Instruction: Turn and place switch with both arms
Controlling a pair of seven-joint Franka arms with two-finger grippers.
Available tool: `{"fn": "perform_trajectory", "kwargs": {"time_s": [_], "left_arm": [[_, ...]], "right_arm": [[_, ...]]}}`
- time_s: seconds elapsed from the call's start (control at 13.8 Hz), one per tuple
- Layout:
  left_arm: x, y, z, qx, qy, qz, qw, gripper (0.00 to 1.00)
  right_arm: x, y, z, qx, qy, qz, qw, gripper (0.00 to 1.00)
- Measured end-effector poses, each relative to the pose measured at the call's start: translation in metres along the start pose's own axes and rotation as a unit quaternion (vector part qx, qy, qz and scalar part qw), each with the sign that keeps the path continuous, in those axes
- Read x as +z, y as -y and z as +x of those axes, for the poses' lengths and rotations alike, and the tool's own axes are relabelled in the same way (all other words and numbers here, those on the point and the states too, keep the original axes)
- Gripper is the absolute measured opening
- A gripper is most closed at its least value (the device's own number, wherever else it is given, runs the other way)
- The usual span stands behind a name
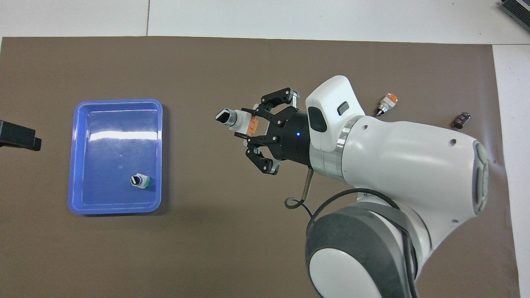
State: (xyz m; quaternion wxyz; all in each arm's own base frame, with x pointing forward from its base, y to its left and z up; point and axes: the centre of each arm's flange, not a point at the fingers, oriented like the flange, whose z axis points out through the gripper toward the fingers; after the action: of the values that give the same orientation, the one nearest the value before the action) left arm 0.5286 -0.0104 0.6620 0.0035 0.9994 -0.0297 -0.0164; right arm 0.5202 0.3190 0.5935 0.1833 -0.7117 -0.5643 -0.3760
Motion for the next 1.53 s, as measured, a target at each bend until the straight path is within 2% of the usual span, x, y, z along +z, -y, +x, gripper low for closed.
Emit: {"fn": "perform_trajectory", "kwargs": {"time_s": [0.87,1.31,1.53], "left_arm": [[0.000,-0.015,0.000,0.013,0.000,-0.005,1.000,1.00],[-0.007,-0.061,-0.001,0.034,-0.003,-0.150,0.988,1.00],[-0.017,-0.094,0.003,0.054,-0.027,-0.217,0.974,1.00]], "right_arm": [[0.002,0.005,0.004,-0.003,-0.001,0.004,1.000,0.42],[0.004,0.010,0.010,-0.008,-0.006,0.001,1.000,0.42],[0.004,0.010,0.010,-0.008,-0.006,0.001,1.000,0.42]]}}
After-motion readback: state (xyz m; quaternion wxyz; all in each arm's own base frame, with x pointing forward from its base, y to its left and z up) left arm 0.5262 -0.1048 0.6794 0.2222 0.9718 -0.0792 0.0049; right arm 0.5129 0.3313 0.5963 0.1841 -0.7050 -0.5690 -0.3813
